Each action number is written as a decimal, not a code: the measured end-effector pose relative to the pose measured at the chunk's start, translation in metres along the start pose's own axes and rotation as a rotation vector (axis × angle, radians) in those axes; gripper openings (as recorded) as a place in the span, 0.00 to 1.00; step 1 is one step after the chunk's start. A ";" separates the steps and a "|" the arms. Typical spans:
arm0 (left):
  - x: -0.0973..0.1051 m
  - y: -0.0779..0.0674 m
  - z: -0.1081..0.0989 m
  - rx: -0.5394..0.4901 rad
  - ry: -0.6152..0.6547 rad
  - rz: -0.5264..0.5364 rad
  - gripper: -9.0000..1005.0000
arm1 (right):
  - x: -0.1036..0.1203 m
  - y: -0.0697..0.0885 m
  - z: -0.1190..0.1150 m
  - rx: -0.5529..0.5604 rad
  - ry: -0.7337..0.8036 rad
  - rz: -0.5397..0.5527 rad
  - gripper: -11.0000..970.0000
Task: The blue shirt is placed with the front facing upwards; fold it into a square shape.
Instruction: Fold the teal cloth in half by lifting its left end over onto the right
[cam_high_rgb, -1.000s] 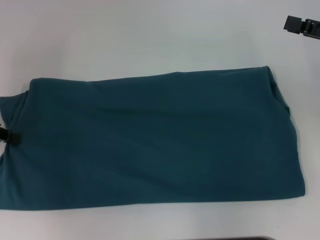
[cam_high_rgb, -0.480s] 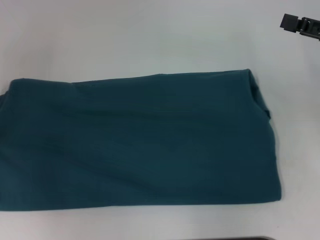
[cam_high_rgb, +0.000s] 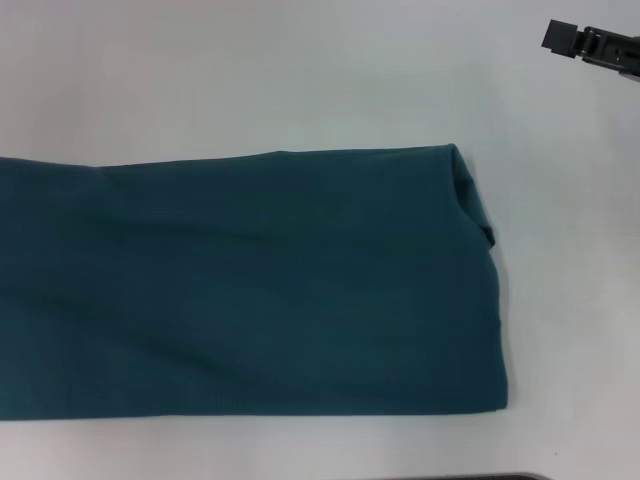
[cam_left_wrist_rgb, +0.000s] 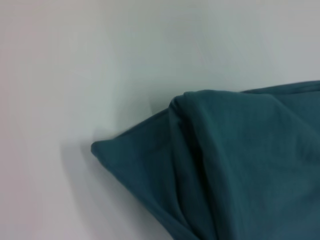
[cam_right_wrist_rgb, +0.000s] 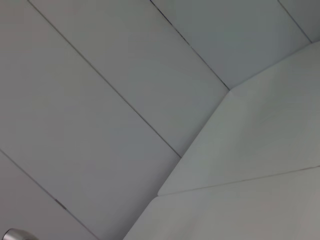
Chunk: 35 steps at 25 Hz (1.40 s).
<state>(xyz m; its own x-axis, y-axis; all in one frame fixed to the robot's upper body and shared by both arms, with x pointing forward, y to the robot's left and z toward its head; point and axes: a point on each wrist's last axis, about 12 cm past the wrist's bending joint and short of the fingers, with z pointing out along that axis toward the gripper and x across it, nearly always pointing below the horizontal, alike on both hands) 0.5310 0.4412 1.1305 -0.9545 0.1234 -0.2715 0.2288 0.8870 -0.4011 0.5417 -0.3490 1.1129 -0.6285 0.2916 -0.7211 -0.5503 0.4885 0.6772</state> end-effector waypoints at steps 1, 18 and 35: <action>0.000 0.001 -0.002 -0.006 0.000 0.000 0.04 | 0.000 0.000 0.000 0.000 0.000 0.001 0.82; -0.003 -0.005 -0.001 0.023 0.002 0.011 0.04 | -0.006 0.001 0.002 -0.003 0.003 -0.009 0.82; -0.017 -0.054 0.005 0.264 -0.103 0.124 0.04 | -0.003 0.000 -0.004 0.003 0.016 -0.014 0.82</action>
<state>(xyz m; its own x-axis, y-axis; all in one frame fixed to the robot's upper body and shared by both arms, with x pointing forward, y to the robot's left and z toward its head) 0.5362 0.3888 1.1524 -0.8947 0.1658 -0.4148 0.3973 0.7199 -0.5691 0.5418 -0.3535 1.1159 -0.6293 0.2719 -0.7281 -0.5572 0.4953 0.6665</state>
